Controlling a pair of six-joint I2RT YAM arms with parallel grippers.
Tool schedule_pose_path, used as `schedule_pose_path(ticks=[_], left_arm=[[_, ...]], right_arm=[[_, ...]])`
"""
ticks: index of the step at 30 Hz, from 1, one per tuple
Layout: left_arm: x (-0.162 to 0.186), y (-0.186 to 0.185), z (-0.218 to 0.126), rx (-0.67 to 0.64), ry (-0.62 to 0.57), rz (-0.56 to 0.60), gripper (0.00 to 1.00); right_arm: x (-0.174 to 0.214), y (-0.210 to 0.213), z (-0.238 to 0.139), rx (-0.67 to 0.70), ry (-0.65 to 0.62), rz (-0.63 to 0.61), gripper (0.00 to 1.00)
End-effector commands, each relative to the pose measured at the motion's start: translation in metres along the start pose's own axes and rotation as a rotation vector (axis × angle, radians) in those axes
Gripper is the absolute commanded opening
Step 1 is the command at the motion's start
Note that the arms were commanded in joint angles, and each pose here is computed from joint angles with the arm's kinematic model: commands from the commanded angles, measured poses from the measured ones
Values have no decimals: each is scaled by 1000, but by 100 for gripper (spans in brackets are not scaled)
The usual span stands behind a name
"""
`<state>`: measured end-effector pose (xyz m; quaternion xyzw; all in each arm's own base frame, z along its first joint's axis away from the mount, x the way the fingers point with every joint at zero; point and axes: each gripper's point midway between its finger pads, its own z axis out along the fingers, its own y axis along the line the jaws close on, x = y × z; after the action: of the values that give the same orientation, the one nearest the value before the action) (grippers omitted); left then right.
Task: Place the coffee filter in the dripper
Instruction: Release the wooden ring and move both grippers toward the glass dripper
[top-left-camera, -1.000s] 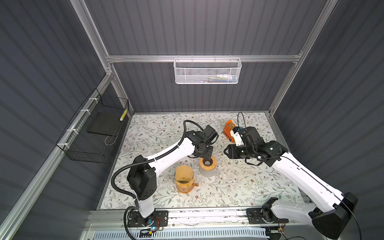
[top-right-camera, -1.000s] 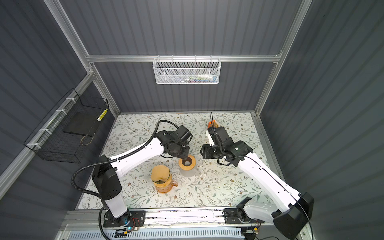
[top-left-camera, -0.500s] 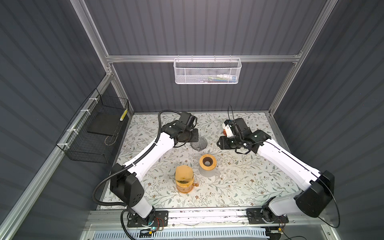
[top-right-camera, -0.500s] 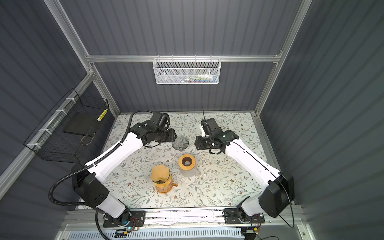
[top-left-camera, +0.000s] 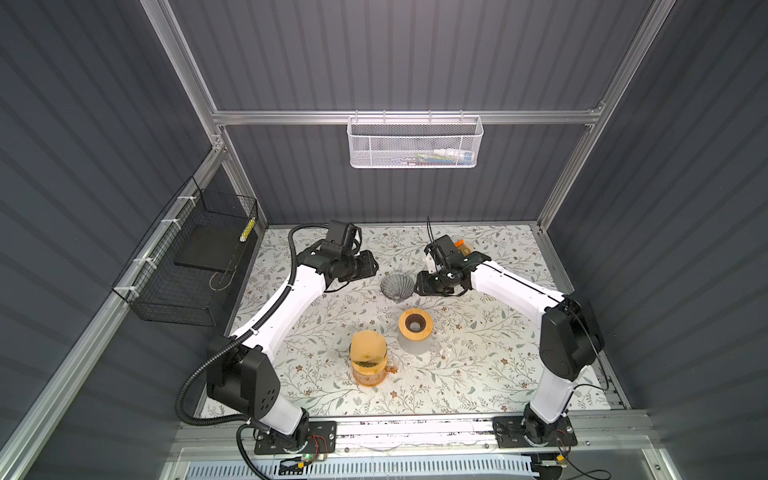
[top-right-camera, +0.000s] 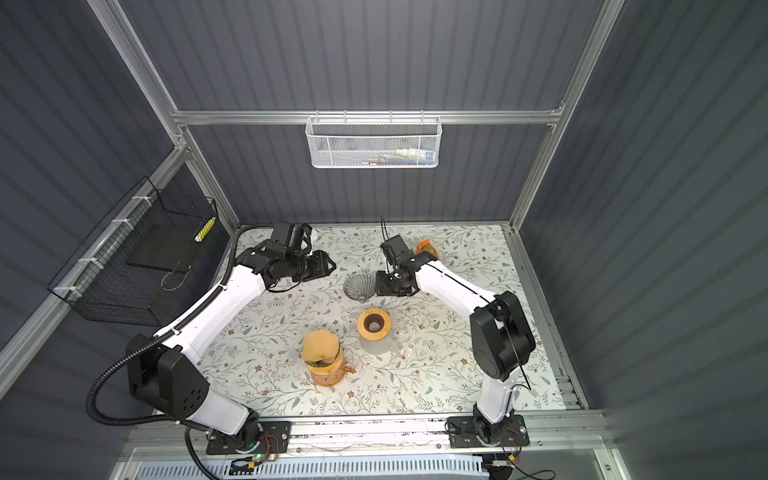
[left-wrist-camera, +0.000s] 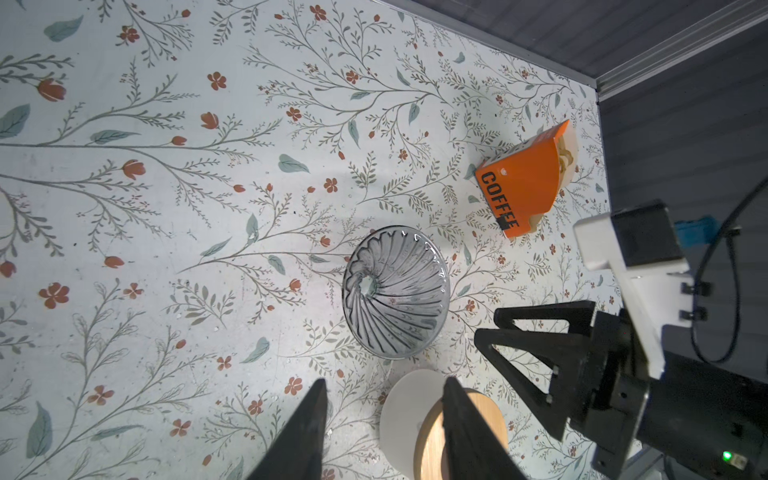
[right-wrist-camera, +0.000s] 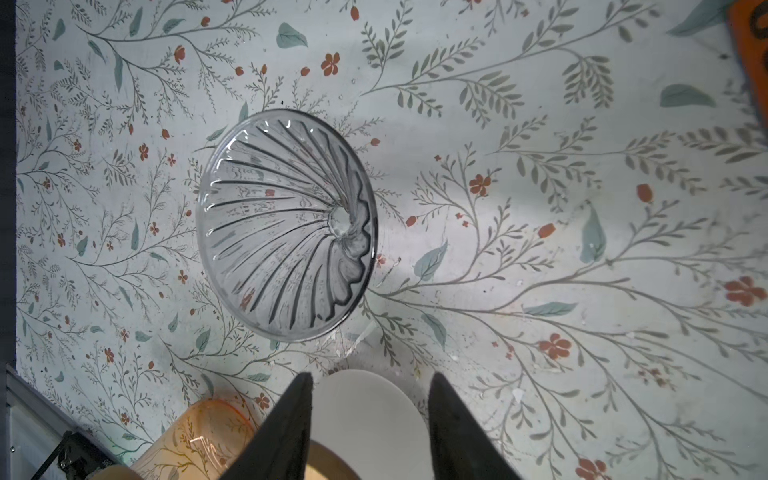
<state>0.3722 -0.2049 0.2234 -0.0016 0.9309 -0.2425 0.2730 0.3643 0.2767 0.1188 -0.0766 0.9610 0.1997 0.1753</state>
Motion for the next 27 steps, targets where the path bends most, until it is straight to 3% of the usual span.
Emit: schedule_pose_path(ticks=[1,27], left_arm=[[7,-3,-7,39,6,12,46],[17,8,-7,23,16,6,46]], right_arm=[[-8,7,4,-32,-7,16,46],[-16,8,30,-37,13,47,45]])
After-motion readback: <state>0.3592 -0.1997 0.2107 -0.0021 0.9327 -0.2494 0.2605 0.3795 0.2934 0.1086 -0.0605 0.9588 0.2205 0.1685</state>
